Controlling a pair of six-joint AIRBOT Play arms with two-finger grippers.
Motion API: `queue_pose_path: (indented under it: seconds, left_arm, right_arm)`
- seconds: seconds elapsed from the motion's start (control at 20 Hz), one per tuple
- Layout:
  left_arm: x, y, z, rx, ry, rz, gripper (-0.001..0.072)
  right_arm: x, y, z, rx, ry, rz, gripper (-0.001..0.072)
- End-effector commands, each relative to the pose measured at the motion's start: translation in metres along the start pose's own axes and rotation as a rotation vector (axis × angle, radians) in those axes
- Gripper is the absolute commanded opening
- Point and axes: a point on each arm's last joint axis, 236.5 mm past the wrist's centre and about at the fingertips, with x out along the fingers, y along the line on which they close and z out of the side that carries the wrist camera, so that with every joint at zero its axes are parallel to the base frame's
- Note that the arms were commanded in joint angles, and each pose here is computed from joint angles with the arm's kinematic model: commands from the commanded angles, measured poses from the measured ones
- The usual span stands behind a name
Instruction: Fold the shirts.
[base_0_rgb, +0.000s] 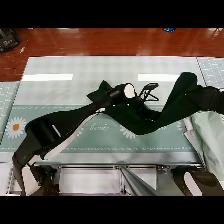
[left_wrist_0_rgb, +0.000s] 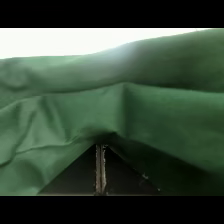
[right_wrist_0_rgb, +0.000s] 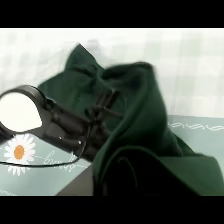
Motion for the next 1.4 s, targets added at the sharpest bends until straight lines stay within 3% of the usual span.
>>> queue_pose_path:
  seconds: [0.0, 0.3, 0.45, 0.6, 0.8, 1.15, 1.2, 1.25, 1.3, 1.35]
  left_arm:
    - [-0.026, 0.01, 0.016, -0.023, -0.021, -0.004, 0.0015]
    - [-0.276, 0.125, 0.055, -0.17, -0.296, 0.191, 0.0015]
    - [-0.415, 0.152, 0.023, -0.206, -0.505, 0.386, 0.0015]
    - [-0.488, 0.157, -0.046, -0.238, -0.627, 0.543, 0.0015]
    - [-0.469, 0.154, -0.118, -0.32, -0.737, 0.579, 0.0016]
    - [-0.342, 0.157, -0.177, -0.446, -0.693, 0.374, 0.0016]
    - [-0.333, 0.16, -0.18, -0.451, -0.676, 0.372, 0.0016]
    - [-0.33, 0.162, -0.18, -0.454, -0.676, 0.373, 0.0016]
    - [-0.332, 0.165, -0.178, -0.451, -0.694, 0.383, 0.0016]
    - [-0.34, 0.167, -0.171, -0.447, -0.733, 0.396, 0.0016]
  right_arm:
    - [0.008, 0.001, 0.003, 0.011, 0.011, 0.021, 0.0025]
    - [0.049, 0.03, 0.028, 0.082, 0.038, 0.266, 0.0024]
    - [0.098, 0.05, 0.036, 0.067, 0.105, 0.338, 0.0024]
    - [0.162, 0.088, 0.036, 0.017, 0.189, 0.389, 0.0025]
    - [0.255, 0.125, 0.021, -0.012, 0.284, 0.42, 0.0025]
    - [0.36, 0.117, -0.008, 0.013, 0.355, 0.373, 0.0026]
    - [0.364, 0.117, -0.014, 0.018, 0.368, 0.373, 0.0094]
    - [0.363, 0.119, -0.021, 0.018, 0.393, 0.381, 0.0307]
    - [0.358, 0.122, -0.029, -0.006, 0.426, 0.395, 0.0412]
    - [0.348, 0.122, -0.034, -0.025, 0.467, 0.408, 0.0413]
